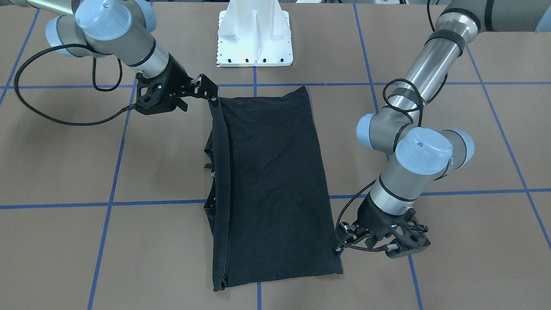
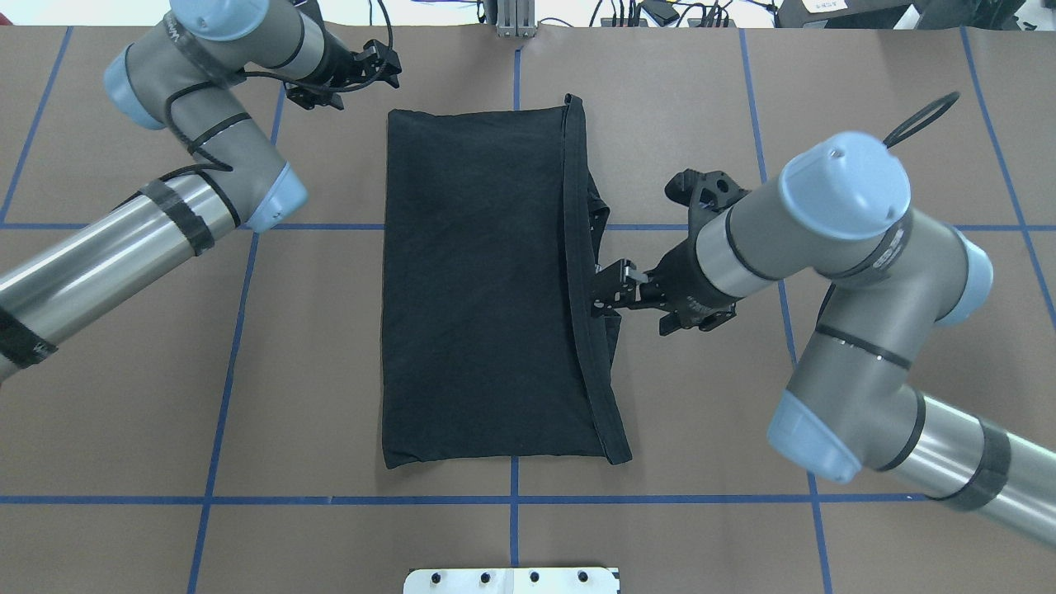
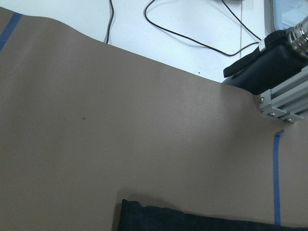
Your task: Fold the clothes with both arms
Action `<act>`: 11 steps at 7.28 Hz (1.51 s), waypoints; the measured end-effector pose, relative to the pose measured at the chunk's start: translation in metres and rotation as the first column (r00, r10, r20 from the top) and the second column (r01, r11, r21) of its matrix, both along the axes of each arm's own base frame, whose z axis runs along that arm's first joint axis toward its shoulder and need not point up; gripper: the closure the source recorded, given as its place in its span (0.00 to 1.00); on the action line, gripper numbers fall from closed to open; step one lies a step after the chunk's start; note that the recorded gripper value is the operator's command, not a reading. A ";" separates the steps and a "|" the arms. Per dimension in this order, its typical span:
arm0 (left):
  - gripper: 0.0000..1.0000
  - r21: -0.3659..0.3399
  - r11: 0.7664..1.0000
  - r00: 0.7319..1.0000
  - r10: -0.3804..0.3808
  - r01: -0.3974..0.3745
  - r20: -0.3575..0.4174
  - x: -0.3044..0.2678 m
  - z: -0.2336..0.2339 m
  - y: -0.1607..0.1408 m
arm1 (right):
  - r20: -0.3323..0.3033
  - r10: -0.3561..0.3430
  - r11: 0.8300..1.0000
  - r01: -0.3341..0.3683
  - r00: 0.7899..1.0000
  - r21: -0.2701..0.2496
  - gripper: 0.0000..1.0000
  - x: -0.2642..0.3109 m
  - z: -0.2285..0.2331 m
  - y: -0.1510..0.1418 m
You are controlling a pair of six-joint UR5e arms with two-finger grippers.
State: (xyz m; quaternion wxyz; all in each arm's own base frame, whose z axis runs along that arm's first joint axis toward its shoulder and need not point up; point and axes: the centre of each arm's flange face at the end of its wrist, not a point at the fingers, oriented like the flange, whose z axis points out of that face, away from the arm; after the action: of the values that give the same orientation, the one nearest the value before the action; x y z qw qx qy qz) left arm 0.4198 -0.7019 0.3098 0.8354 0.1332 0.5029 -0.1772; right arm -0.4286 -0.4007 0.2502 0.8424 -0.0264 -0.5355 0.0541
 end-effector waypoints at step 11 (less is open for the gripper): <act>0.00 0.018 1.000 0.999 0.025 -0.026 0.022 -0.034 0.048 0.047 | -0.388 -0.004 0.941 0.135 0.922 0.311 0.00 -0.119 0.015 0.055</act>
State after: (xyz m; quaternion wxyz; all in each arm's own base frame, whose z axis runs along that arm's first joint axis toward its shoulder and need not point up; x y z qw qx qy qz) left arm 0.3862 -0.6552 0.3581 0.8418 0.1365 0.4969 -0.1605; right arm -0.5480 -0.3454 0.2650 0.9241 0.1076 -0.3612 -0.0628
